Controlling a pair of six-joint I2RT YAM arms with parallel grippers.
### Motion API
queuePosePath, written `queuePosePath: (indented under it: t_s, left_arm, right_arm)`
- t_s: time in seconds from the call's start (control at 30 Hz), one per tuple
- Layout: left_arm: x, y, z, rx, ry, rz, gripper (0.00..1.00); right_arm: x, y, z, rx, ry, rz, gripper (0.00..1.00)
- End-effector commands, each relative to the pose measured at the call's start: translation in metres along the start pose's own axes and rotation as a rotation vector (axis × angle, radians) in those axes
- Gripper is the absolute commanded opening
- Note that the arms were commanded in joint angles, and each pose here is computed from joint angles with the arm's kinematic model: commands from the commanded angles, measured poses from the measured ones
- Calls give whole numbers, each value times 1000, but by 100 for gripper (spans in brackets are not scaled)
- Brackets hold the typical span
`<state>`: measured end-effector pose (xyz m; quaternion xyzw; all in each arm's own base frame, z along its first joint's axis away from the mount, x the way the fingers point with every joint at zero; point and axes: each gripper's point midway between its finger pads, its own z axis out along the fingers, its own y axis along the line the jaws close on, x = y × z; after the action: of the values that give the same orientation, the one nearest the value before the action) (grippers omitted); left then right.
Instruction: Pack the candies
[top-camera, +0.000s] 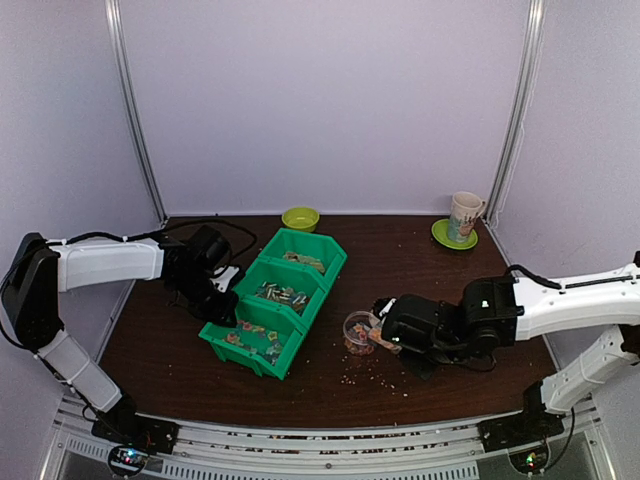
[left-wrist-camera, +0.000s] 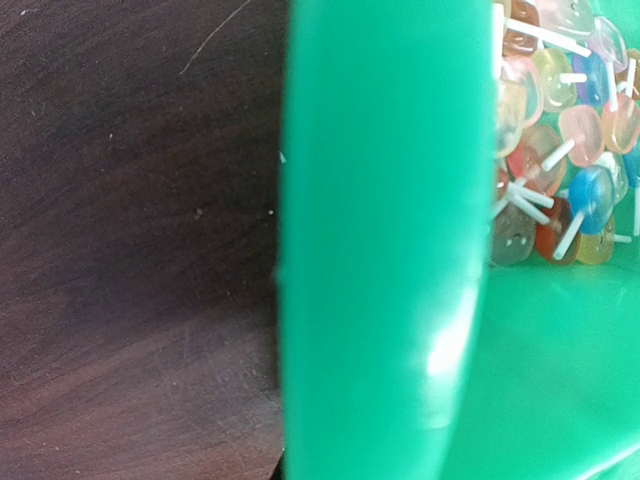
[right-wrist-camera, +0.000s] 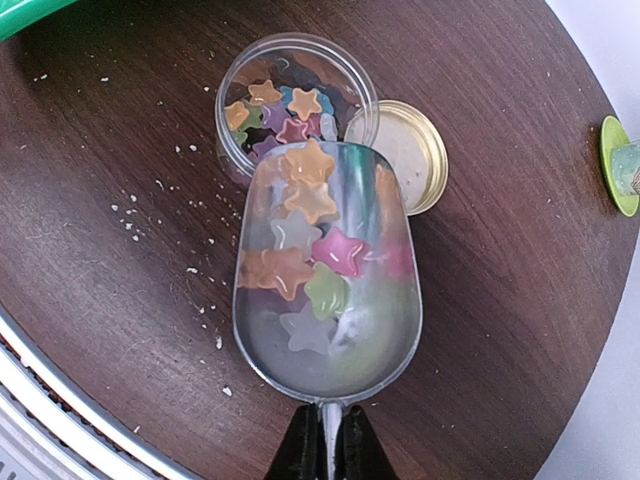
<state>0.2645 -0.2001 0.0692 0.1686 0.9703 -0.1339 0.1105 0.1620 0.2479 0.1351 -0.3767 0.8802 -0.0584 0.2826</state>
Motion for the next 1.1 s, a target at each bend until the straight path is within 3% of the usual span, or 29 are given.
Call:
queuePosePath:
  t_s: [0.0, 1.07]
  left_arm:
    - [-58, -28, -38, 112, -233, 40, 0]
    - [-58, -29, -40, 117, -237, 41, 0]
  right_arm:
    - [3, -5, -4, 27, 38, -61, 0]
    - [-25, -18, -25, 94, 27, -175, 0]
